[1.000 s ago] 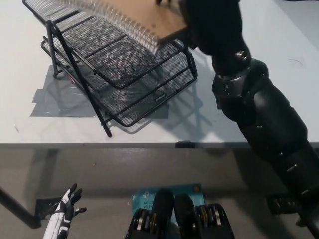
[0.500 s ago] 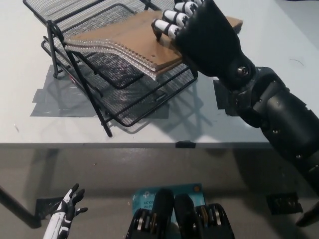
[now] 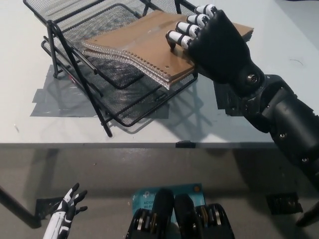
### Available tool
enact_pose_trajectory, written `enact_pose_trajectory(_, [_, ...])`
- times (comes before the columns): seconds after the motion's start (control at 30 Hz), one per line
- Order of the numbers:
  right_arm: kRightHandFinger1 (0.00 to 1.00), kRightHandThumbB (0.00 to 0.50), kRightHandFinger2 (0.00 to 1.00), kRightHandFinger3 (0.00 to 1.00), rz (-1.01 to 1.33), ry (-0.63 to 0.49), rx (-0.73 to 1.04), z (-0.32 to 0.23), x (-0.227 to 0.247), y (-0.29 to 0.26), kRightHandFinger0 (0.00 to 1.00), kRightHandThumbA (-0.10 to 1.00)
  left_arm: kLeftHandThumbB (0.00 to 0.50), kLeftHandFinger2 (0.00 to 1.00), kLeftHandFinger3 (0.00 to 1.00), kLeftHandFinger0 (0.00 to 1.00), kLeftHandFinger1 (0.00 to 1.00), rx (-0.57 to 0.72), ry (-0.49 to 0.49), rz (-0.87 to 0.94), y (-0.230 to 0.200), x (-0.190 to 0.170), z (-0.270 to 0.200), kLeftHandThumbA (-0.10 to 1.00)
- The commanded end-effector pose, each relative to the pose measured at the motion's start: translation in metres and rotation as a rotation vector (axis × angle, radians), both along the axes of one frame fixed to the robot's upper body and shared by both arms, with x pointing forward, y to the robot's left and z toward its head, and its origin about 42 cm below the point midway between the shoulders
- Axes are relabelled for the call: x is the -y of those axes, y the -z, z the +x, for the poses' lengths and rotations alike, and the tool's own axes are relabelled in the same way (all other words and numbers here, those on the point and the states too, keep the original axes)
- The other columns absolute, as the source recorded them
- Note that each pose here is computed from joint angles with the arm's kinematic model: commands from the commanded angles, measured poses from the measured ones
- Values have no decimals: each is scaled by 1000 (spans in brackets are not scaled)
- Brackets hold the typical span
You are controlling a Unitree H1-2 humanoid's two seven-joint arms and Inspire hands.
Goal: A person hands a notebook to the robot and the robot grabs it with its right hand and places it in the file tray kept in the centre of the desk infront of it.
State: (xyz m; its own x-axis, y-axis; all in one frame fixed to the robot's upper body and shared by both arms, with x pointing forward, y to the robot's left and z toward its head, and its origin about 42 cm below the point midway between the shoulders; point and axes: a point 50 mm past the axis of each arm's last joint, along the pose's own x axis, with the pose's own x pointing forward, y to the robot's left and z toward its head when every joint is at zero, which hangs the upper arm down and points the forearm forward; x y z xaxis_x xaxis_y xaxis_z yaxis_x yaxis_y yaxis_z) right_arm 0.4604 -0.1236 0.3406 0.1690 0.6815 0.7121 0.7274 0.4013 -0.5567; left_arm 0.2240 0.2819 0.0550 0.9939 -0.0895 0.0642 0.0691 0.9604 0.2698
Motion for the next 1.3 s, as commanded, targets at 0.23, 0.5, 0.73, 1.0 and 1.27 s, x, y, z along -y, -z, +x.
enact_pose_trajectory(0.23, [0,0,6,173,84,-15,135,19,-30,-54,0,736,292,874,1000,817,921,58,28,8,-6,-3,1,1000])
enact_pose_trajectory(0.5, [0,0,19,52,268,-13,126,36,-61,-64,0,646,292,858,1000,797,904,56,35,6,-7,-2,2,1000])
enact_pose_trajectory(0.73, [0,0,173,199,352,16,31,53,-90,-50,0,567,308,824,1000,772,890,59,21,7,-11,1,3,1000])
enact_pose_trajectory(1.0, [0,0,198,323,297,33,-20,63,-96,-27,0,626,308,814,1000,714,861,80,26,24,-14,1,5,1000])
enact_pose_trajectory(1.27, [0,0,71,126,138,97,-60,74,-87,-8,0,633,329,783,1000,746,860,73,19,25,-15,-1,4,1000])
